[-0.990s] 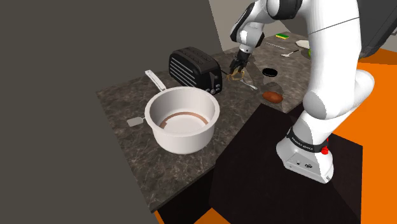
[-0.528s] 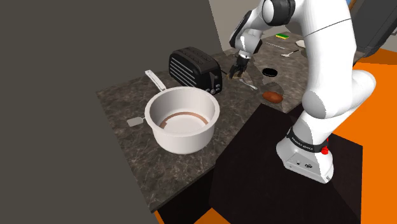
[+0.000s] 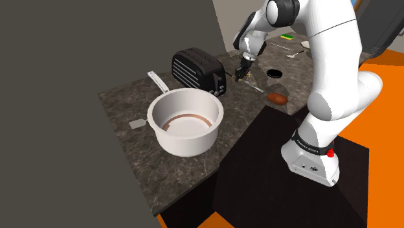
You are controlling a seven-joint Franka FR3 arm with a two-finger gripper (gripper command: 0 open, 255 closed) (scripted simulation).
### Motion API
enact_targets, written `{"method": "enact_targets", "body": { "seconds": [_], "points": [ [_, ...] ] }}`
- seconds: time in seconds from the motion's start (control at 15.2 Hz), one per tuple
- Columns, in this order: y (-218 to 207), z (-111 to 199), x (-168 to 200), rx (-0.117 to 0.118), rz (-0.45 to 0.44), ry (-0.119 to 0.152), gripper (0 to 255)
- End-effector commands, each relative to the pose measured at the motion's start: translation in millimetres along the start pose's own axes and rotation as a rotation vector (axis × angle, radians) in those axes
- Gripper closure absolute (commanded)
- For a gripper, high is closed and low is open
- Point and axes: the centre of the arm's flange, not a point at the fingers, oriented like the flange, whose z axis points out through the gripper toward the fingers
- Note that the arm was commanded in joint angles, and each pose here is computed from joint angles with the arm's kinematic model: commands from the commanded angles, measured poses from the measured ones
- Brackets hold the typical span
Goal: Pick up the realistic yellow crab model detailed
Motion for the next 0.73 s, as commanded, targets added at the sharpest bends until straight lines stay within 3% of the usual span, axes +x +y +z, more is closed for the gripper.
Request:
{"method": "enact_targets", "body": {
  "seconds": [0.0,0.2,0.66],
  "points": [
    [-0.6,0.7,0.1,0.001,-0.001,-0.001,255],
    [-0.4,0.9,0.2,0.001,-0.001,-0.001,255],
    [-8.0,-34.9,5.2,0.001,-0.001,-0.001,255]
  ]
}}
